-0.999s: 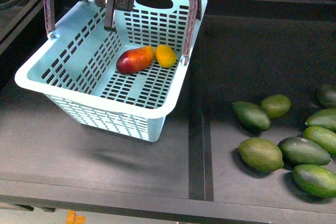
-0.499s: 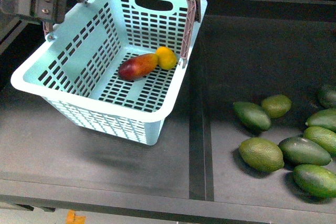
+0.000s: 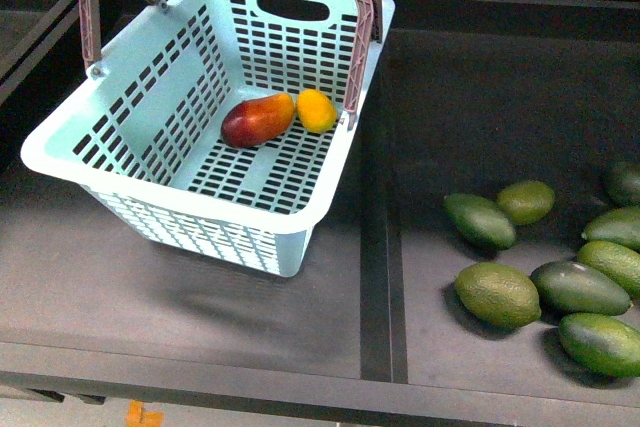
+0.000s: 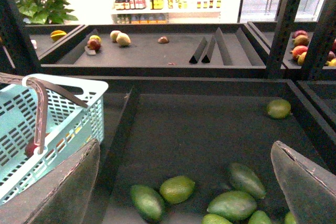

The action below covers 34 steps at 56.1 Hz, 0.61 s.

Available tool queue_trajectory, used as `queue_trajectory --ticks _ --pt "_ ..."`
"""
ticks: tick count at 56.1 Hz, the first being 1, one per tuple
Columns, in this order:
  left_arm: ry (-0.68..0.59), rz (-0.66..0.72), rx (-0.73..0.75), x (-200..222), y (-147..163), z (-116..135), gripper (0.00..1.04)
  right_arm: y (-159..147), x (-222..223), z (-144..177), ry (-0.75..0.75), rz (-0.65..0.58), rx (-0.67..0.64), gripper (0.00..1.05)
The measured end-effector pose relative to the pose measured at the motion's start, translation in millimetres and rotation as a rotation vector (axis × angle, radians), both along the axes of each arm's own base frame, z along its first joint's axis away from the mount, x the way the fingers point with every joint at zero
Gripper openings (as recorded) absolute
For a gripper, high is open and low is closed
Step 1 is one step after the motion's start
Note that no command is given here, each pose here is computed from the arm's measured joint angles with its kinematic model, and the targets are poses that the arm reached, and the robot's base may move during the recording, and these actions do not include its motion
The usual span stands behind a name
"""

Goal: Pick lemon and mango into basket

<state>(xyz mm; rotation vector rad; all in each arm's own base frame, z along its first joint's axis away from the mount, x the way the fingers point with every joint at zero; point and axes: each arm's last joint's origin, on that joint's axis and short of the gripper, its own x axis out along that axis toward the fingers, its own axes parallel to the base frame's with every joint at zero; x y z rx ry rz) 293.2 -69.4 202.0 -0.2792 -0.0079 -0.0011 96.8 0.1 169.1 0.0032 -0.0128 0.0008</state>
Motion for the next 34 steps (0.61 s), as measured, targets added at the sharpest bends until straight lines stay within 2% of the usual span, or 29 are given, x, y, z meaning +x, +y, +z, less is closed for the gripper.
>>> queue_trajectory --ticks 1,6,10,34 --pt "-0.006 0.002 0.023 -3 2 0 0.41 0 0 0 0.000 0.000 0.000 0.96" --pt "0.007 -0.006 0.202 -34 21 -11 0.16 0 0 0 0.000 0.000 0.000 0.96" --pt "0.023 -0.012 0.235 -48 27 -18 0.04 0 0 0 0.000 0.000 0.000 0.96" --pt "0.003 -0.003 0.264 -112 56 -34 0.03 0 0 0 0.000 0.000 0.000 0.96"
